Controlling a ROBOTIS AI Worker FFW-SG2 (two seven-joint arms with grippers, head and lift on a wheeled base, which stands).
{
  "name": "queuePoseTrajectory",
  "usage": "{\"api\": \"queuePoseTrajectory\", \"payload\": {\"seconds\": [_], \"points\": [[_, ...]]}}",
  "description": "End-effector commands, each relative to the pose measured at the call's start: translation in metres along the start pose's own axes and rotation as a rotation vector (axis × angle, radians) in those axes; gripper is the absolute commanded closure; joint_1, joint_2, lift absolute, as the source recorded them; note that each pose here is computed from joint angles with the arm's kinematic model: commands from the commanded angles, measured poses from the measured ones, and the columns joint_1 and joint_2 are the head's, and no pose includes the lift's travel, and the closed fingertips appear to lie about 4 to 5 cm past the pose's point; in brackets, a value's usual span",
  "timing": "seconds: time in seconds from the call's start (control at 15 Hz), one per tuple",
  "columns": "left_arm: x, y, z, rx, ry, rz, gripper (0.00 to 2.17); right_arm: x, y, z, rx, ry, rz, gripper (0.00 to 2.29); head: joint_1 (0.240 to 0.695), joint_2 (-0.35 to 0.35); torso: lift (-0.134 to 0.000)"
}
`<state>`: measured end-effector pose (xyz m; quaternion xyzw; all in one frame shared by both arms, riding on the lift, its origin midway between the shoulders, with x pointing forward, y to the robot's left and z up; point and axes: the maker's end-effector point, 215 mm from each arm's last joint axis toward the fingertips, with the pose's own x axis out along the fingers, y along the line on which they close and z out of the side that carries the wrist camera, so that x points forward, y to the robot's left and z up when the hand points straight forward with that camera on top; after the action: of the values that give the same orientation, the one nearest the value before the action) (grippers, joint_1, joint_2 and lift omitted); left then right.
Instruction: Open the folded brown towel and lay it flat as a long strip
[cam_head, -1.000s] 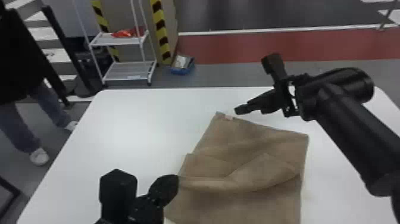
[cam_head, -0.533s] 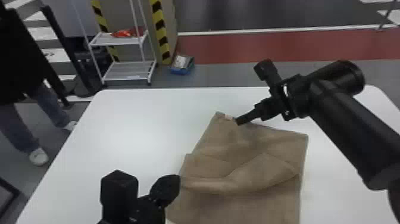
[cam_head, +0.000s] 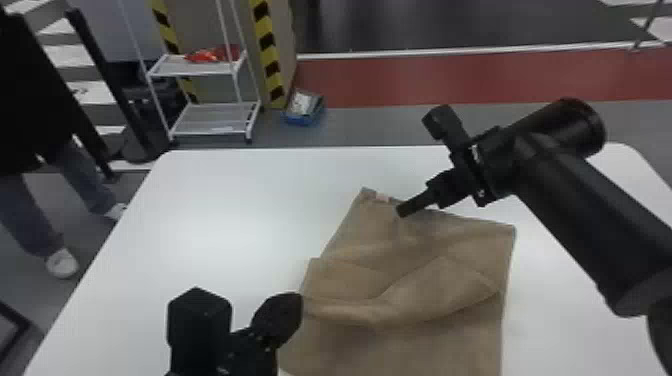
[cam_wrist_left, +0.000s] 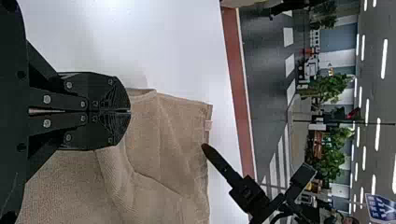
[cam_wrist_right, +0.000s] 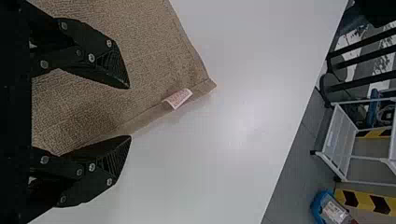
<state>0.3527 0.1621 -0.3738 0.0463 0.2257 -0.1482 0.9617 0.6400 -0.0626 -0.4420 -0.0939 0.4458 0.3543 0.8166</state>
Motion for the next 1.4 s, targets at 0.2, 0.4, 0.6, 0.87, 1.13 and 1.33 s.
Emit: {"api": "queuePoseTrajectory", "payload": {"seconds": [0.2,0.4,0.6,0.87,1.13,1.33], "points": [[0.002,0.001,-0.001,-0.001,0.0,0.003,1.45,-0.002,0.0,-0.003,0.002,0.016,0.005,0.74,0.695,0.107,-0.123],[0.003,0.002,0.0,0.0,-0.001,0.004,1.45,-0.004,0.002,-0.003,0.013,0.016,0.02,0.96,0.695,0.109,-0.123],[0.003,0.004,0.001,0.003,-0.002,0.007,1.45,-0.01,0.011,0.0,0.047,0.007,0.054,1.12,0.695,0.111,-0.123],[0.003,0.003,0.001,0.002,-0.002,0.006,1.45,-0.016,0.005,-0.015,0.098,0.036,0.04,1.02,0.695,0.111,-0.123],[0.003,-0.001,0.002,0.009,-0.004,0.001,1.45,-0.006,0.002,-0.036,0.04,0.078,-0.02,0.39,0.695,0.098,-0.123],[0.003,-0.001,0.0,0.008,-0.003,0.001,1.45,-0.007,-0.002,-0.035,0.008,0.094,-0.044,0.67,0.695,0.09,-0.123]]}}
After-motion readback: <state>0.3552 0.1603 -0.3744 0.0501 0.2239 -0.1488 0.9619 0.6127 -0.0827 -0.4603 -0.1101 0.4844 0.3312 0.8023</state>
